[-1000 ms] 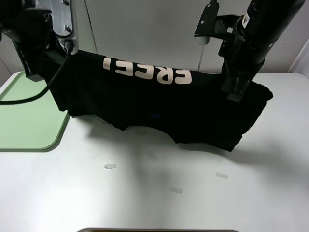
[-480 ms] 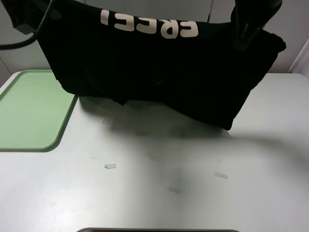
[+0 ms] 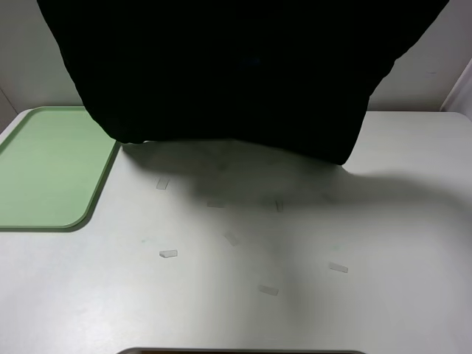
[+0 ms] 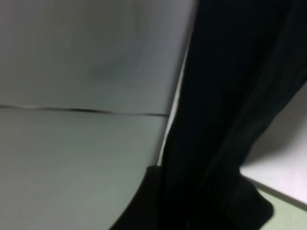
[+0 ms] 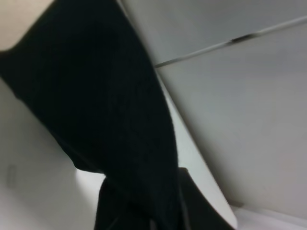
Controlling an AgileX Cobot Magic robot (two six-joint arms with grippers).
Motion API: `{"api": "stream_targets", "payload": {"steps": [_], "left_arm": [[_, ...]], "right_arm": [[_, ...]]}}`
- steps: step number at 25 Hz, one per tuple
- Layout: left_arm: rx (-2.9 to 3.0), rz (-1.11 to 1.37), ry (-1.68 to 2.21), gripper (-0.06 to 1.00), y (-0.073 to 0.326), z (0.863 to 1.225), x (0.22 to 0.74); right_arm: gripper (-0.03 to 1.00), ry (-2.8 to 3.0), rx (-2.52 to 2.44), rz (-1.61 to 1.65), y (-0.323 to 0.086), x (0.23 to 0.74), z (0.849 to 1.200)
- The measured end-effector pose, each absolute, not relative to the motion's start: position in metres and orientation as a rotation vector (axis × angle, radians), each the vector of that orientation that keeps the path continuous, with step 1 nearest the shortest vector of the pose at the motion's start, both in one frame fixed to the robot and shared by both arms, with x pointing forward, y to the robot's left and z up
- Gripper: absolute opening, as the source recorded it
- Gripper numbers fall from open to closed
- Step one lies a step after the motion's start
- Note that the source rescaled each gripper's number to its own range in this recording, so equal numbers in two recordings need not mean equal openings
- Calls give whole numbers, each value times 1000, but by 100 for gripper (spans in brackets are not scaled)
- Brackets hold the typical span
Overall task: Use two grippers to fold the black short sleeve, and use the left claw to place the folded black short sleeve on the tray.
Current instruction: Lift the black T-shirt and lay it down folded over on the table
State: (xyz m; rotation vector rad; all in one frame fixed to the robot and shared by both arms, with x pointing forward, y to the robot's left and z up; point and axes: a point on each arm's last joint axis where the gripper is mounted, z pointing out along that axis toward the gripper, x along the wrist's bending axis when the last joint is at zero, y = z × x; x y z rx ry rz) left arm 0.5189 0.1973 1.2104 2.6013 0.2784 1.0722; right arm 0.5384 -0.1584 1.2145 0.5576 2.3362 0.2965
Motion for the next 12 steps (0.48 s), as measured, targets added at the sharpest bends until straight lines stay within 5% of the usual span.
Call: {"api": "stream_targets", "payload": {"steps": [12], "left_arm": [[2597, 1153, 155, 0, 189, 1239, 483]], "right_arm": [[0, 2207, 607, 441, -182, 494, 1264]]}}
